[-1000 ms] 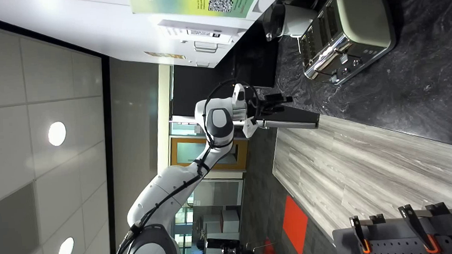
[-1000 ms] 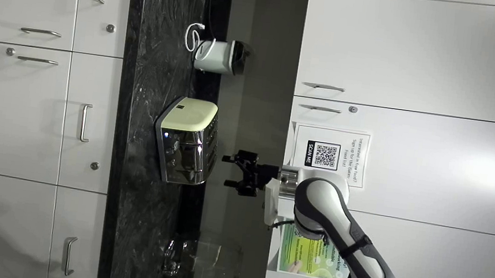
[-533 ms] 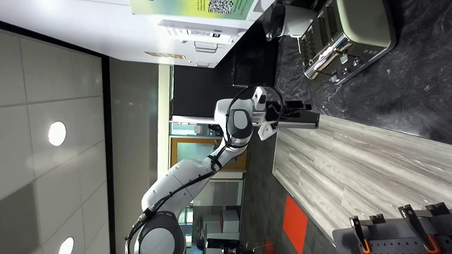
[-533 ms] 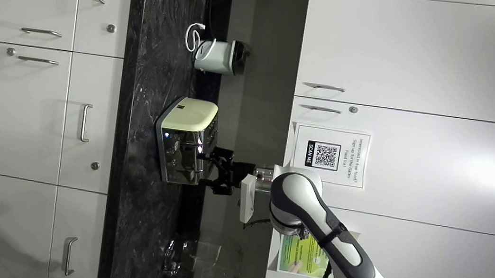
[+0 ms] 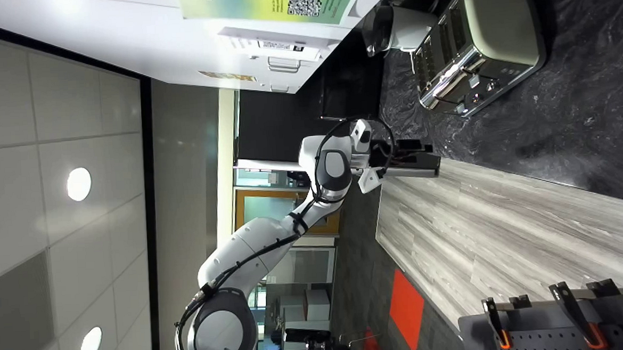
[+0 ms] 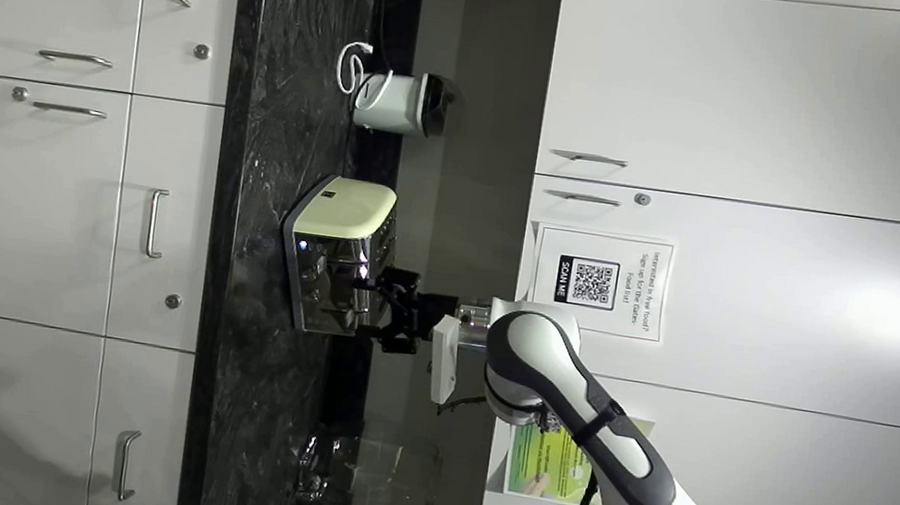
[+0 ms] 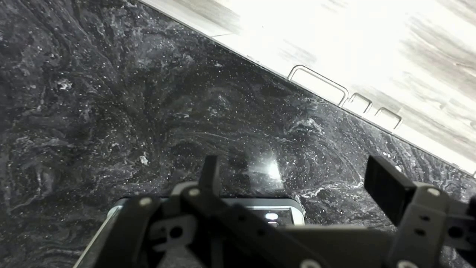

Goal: Turn off the left side of the toaster

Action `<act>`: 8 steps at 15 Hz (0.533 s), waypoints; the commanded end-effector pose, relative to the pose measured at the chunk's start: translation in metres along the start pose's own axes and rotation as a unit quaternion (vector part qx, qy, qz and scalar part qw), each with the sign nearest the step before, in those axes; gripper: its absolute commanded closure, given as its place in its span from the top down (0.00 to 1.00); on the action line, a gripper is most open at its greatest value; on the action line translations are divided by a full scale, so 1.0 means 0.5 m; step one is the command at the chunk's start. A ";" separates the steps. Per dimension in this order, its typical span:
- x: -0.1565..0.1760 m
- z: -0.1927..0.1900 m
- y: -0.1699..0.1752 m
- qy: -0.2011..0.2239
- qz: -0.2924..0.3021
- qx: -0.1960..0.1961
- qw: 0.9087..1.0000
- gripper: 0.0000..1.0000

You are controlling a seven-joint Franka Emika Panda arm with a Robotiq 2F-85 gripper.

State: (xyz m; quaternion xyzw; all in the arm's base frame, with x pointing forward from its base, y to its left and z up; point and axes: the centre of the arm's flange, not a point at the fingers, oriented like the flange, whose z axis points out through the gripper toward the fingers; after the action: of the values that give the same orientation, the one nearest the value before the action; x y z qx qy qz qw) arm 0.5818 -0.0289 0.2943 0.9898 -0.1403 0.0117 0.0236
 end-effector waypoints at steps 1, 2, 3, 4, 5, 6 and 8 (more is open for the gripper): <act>0.019 0.036 0.006 0.011 0.004 -0.007 1.000 1.00; 0.018 0.050 0.011 0.015 0.001 -0.005 1.000 1.00; 0.020 0.064 0.016 0.021 0.002 -0.004 1.000 1.00; 0.022 0.081 0.021 0.030 0.002 0.001 1.000 1.00; 0.024 0.096 0.025 0.040 0.004 0.005 0.999 1.00; 0.026 0.112 0.027 0.048 0.005 0.016 0.999 1.00; 0.025 0.146 0.023 0.059 0.006 0.028 0.998 1.00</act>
State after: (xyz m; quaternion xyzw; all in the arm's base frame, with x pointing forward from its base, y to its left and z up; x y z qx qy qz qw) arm 0.5927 -0.0457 0.2436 0.9871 -0.1486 0.0553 0.0196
